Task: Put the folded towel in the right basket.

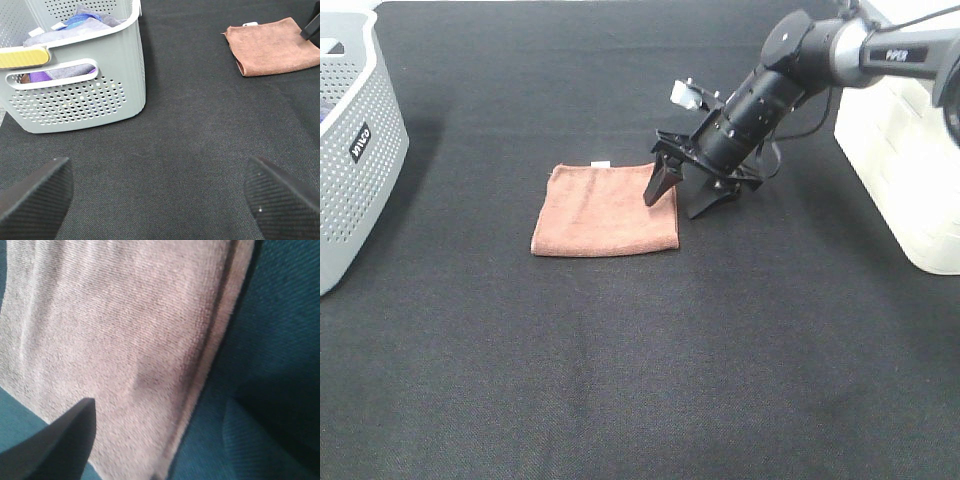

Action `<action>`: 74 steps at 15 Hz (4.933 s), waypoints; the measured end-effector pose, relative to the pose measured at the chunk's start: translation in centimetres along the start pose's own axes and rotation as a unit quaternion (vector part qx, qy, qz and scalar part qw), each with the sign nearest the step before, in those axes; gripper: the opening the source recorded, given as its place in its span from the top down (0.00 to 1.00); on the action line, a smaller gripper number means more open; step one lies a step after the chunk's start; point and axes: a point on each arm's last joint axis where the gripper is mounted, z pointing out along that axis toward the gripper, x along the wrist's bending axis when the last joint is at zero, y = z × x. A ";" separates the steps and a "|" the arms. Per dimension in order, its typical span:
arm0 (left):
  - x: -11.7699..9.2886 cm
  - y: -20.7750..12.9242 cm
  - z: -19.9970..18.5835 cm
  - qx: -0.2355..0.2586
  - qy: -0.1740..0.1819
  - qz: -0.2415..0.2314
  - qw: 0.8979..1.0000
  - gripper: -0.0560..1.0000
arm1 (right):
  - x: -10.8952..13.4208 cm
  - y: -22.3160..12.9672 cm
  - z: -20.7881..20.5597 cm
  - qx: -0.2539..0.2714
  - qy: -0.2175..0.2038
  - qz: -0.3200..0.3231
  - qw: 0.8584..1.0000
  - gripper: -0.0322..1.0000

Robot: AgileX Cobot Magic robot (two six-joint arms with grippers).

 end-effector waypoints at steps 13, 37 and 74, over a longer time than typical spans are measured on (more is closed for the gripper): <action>0.0 0.0 0.0 0.000 0.000 0.000 1.000 0.11 | -0.1 0.1 1.6 -0.007 0.060 0.022 0.998 0.97; 0.0 0.0 0.0 0.000 0.000 0.000 1.000 0.11 | 11.6 0.0 -33.5 -0.319 -0.222 -0.127 0.912 0.97; 0.0 0.0 0.0 0.000 0.000 0.000 1.000 0.11 | 7.3 -13.6 -31.2 -0.141 -0.226 -0.037 0.963 0.09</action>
